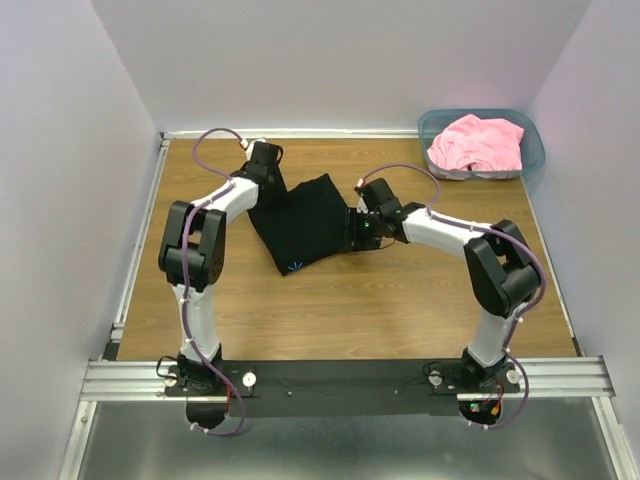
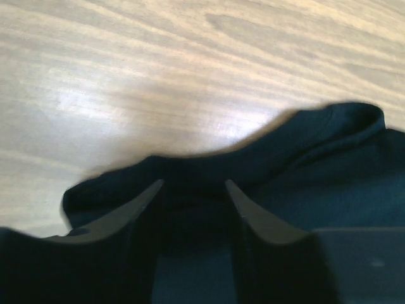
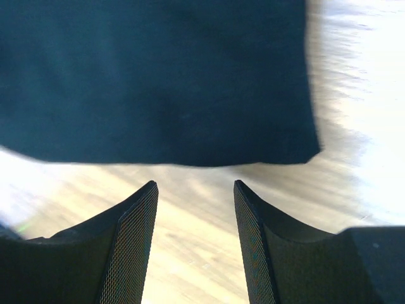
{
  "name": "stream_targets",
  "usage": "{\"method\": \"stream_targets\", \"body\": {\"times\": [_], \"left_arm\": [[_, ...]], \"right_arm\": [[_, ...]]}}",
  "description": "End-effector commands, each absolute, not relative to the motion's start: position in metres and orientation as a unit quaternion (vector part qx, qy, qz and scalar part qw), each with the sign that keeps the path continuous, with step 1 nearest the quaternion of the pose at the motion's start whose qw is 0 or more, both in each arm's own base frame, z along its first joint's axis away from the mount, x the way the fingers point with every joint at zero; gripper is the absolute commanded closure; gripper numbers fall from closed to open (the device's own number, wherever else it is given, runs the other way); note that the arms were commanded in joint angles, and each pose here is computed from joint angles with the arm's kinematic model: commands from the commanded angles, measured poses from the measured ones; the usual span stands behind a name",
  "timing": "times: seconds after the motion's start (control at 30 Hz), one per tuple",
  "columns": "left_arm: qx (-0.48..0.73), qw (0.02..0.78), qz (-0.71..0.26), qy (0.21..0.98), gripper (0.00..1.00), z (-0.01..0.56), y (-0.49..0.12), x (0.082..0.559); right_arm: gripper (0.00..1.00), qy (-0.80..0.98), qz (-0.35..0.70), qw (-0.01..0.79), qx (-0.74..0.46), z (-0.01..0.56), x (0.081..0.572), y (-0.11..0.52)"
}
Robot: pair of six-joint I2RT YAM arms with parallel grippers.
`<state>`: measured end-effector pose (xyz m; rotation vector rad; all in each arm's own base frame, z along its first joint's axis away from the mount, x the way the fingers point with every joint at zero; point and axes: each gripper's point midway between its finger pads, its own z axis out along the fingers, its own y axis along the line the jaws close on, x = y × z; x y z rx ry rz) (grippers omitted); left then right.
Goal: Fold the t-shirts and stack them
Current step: Fold the tshirt
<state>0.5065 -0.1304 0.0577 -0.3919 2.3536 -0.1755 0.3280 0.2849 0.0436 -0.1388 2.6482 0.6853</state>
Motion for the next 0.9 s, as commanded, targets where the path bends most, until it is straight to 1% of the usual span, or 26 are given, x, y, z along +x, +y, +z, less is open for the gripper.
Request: {"method": "stream_targets", "body": {"times": [0.0, 0.03, 0.07, 0.1, 0.13, 0.17, 0.2, 0.23, 0.3, 0.33, 0.37, 0.4, 0.43, 0.53, 0.57, 0.63, 0.73, 0.77, 0.87], "left_arm": [[-0.159, 0.424, -0.102, 0.886, 0.46, 0.123, -0.129, 0.498], [-0.167, 0.428, -0.103, 0.882, 0.44, 0.126, -0.124, 0.49], [-0.183, 0.449, -0.116, 0.867, 0.41, 0.153, -0.121, 0.484], [-0.192, 0.459, -0.118, 0.86, 0.41, 0.161, -0.116, 0.48], [-0.198, 0.455, -0.118, 0.86, 0.4, 0.155, -0.112, 0.47], [-0.208, 0.47, -0.129, 0.848, 0.4, 0.172, -0.106, 0.465], [-0.211, 0.476, -0.14, 0.842, 0.4, 0.176, -0.106, 0.461], [-0.218, 0.476, -0.141, 0.841, 0.41, 0.174, -0.1, 0.451], [-0.223, 0.476, -0.144, 0.838, 0.43, 0.169, -0.094, 0.445], [-0.222, 0.475, -0.148, 0.838, 0.44, 0.162, -0.094, 0.44], [-0.219, 0.472, -0.153, 0.84, 0.49, 0.156, -0.095, 0.439], [-0.206, 0.467, -0.169, 0.843, 0.53, 0.149, -0.1, 0.437], [-0.197, 0.448, -0.18, 0.853, 0.57, 0.136, -0.107, 0.434], [-0.201, 0.437, -0.189, 0.856, 0.63, 0.123, -0.107, 0.441], [-0.199, 0.424, -0.196, 0.861, 0.68, 0.112, -0.109, 0.442], [-0.202, 0.423, -0.206, 0.859, 0.7, 0.109, -0.109, 0.451], [-0.219, 0.396, -0.196, 0.87, 0.72, 0.075, -0.098, 0.465], [-0.225, 0.392, -0.195, 0.87, 0.72, 0.07, -0.093, 0.469], [-0.241, 0.362, -0.207, 0.877, 0.74, 0.043, -0.085, 0.479]], "right_arm": [[0.41, 0.915, 0.307, 0.253, -0.058, 0.112, 0.344, 0.308], [0.4, 0.908, 0.318, 0.263, -0.07, 0.123, 0.35, 0.312], [0.4, 0.904, 0.327, 0.265, -0.072, 0.128, 0.358, 0.313], [0.4, 0.887, 0.357, 0.28, -0.084, 0.155, 0.37, 0.325], [0.4, 0.881, 0.37, 0.281, -0.09, 0.162, 0.377, 0.33], [0.4, 0.872, 0.385, 0.288, -0.098, 0.173, 0.388, 0.333], [0.4, 0.868, 0.402, 0.27, -0.108, 0.166, 0.393, 0.341], [0.4, 0.851, 0.418, 0.295, -0.118, 0.192, 0.412, 0.35], [0.4, 0.835, 0.442, 0.296, -0.138, 0.202, 0.424, 0.363], [0.4, 0.825, 0.456, 0.301, -0.146, 0.204, 0.442, 0.376], [0.4, 0.82, 0.464, 0.301, -0.147, 0.205, 0.451, 0.378], [0.4, 0.82, 0.478, 0.277, -0.151, 0.183, 0.457, 0.387], [0.4, 0.804, 0.497, 0.284, -0.161, 0.199, 0.464, 0.394], [0.4, 0.795, 0.509, 0.285, -0.165, 0.187, 0.482, 0.403], [0.4, 0.798, 0.51, 0.278, -0.159, 0.172, 0.49, 0.407], [0.4, 0.798, 0.517, 0.271, -0.149, 0.158, 0.499, 0.408], [0.4, 0.807, 0.519, 0.255, -0.123, 0.115, 0.515, 0.397], [0.4, 0.805, 0.52, 0.259, -0.119, 0.115, 0.519, 0.394], [0.4, 0.814, 0.52, 0.245, -0.085, 0.067, 0.535, 0.377]]}}
